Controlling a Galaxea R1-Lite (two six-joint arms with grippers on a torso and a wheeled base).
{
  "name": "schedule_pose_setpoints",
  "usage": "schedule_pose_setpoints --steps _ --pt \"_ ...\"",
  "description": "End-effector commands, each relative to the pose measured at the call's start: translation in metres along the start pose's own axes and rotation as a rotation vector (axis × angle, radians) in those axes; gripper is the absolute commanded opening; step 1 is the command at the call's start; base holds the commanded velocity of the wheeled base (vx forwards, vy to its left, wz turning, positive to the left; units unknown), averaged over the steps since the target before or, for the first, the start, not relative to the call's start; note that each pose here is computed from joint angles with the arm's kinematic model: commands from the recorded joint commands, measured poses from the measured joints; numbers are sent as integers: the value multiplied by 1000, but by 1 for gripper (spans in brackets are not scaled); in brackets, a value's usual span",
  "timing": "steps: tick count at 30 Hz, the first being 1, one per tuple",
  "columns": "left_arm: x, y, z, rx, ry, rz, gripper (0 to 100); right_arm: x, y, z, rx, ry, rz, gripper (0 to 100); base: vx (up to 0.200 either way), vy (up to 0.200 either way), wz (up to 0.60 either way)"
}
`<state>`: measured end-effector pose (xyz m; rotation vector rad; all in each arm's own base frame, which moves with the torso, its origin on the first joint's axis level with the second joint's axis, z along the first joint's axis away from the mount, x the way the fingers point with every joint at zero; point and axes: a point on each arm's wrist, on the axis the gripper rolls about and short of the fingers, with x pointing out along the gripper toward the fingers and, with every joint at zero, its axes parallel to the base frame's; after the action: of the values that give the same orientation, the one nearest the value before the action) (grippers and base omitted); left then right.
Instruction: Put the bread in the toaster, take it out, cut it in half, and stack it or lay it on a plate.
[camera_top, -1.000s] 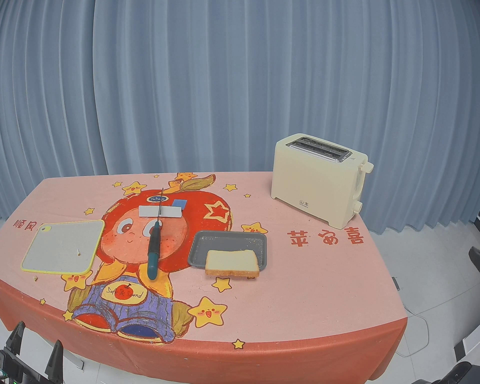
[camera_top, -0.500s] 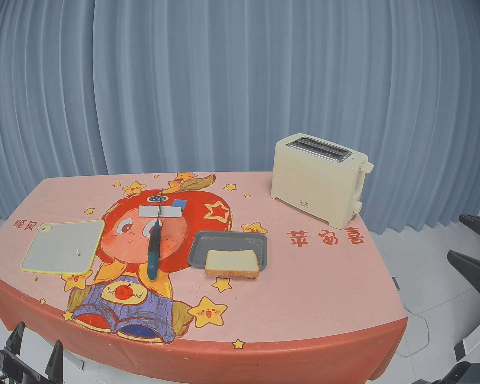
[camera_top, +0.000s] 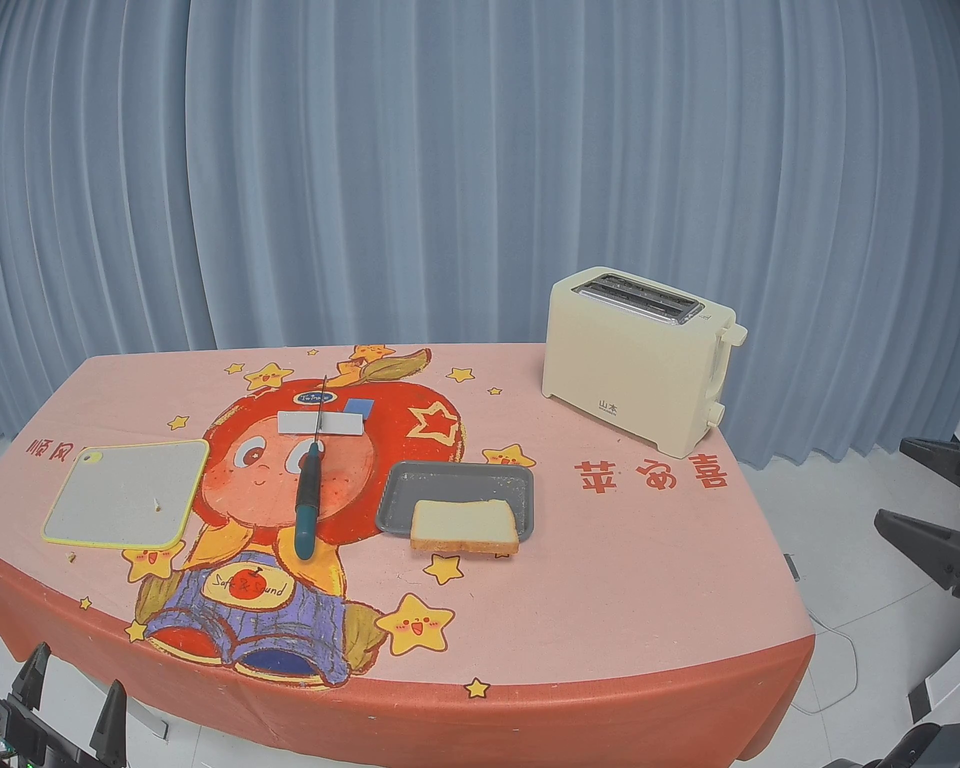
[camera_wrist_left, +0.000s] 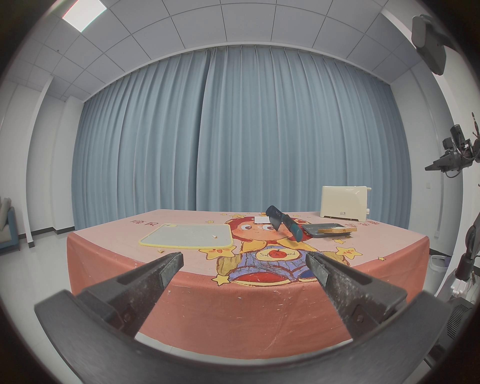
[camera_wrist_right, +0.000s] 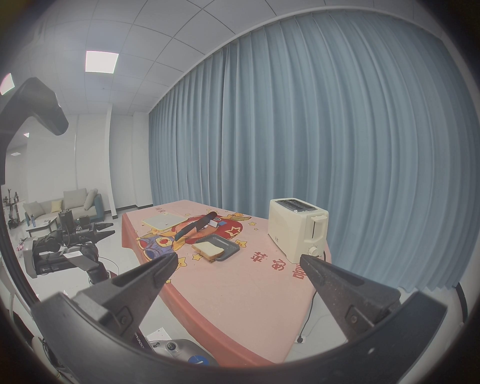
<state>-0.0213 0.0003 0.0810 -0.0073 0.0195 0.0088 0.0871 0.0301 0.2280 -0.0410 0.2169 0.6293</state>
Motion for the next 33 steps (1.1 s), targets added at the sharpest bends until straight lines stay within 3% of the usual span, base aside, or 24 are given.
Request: schedule_pose_setpoints --steps 1,10,14,29,33 --pt "1 0 -5 0 17 1 100 5 -2 0 11 18 0 100 0 0 0" --pt "1 0 -5 0 17 1 100 7 -3 -2 19 29 -2 100 0 0 0" --pt "1 0 -5 0 17 1 100 9 -3 -1 55 33 2 100 0 0 0" --pt "1 0 -5 0 17 1 100 10 -3 -3 61 44 5 100 0 0 0" --pt "1 0 -5 0 17 1 100 18 -7 -4 96 75 5 100 0 0 0"
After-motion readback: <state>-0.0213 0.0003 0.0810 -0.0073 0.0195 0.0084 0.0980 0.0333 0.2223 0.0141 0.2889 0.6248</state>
